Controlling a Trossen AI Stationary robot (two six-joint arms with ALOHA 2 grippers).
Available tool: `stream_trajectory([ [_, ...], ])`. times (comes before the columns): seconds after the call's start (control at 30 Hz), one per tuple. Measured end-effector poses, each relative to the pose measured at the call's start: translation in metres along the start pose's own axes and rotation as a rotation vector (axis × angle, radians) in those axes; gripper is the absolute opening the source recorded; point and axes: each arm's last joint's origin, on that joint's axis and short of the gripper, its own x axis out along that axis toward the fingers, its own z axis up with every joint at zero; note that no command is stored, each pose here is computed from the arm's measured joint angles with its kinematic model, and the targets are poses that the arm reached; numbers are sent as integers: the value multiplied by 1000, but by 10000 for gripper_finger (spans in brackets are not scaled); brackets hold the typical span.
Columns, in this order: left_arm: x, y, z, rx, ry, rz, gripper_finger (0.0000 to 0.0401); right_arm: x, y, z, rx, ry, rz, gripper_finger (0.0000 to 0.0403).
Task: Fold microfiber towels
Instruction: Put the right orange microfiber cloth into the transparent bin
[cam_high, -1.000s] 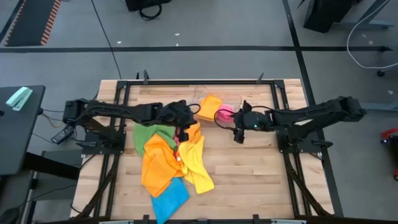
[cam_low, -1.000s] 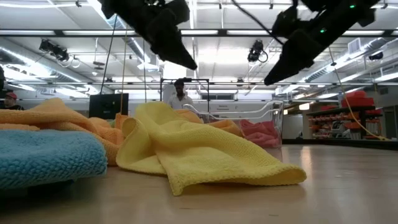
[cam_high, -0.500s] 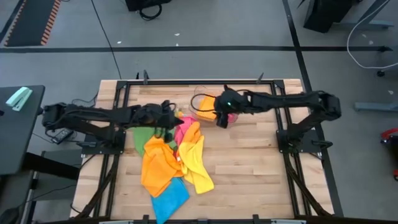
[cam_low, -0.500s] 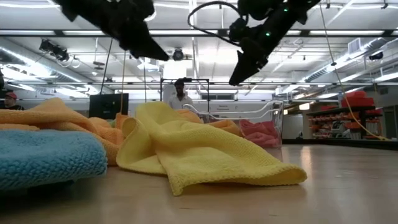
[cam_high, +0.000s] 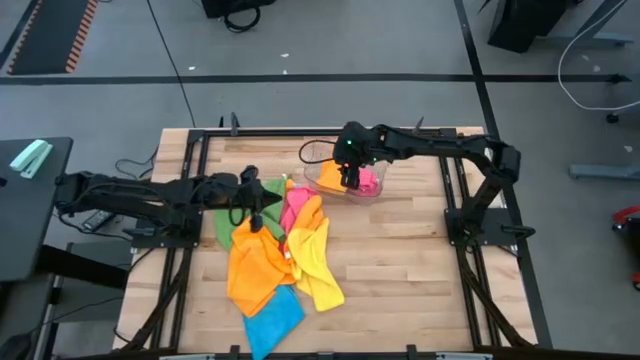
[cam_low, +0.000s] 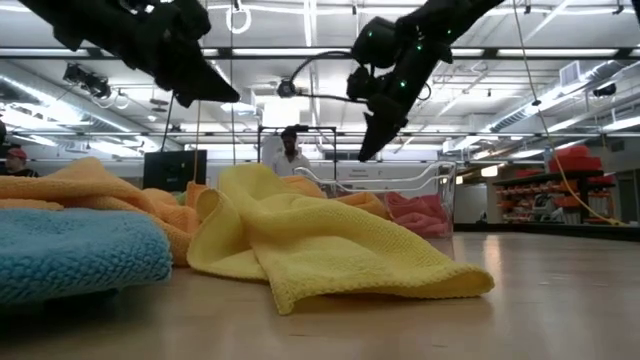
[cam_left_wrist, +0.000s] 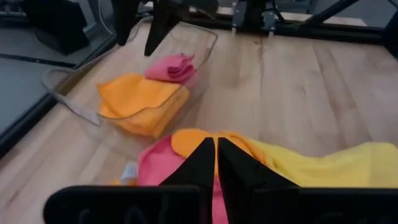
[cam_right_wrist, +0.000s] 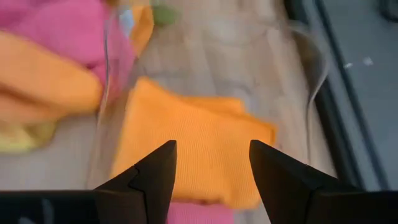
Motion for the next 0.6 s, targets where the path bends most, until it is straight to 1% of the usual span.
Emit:
stream_trajectory([
  [0.13,-2,-2,0,-54,-13,-4,15,20,-10,-6,-20,33,41,211],
  [0.23,-1,-2,0,-102,-7,-4,12,37,-16,-13,5,61,108,211],
  [0.3,0,-2,-1,-128,-4,-4,11,49,-18,-19,38,105,146,211],
  [0.4,0,-2,0,-152,-9,-5,15,62,-17,-27,66,202,171,211],
  [0.5,0,-2,1,-154,-19,-6,25,70,-15,-27,68,269,189,211],
  [0.6,0,-2,2,-156,-31,-6,33,80,-12,-20,58,277,195,211],
])
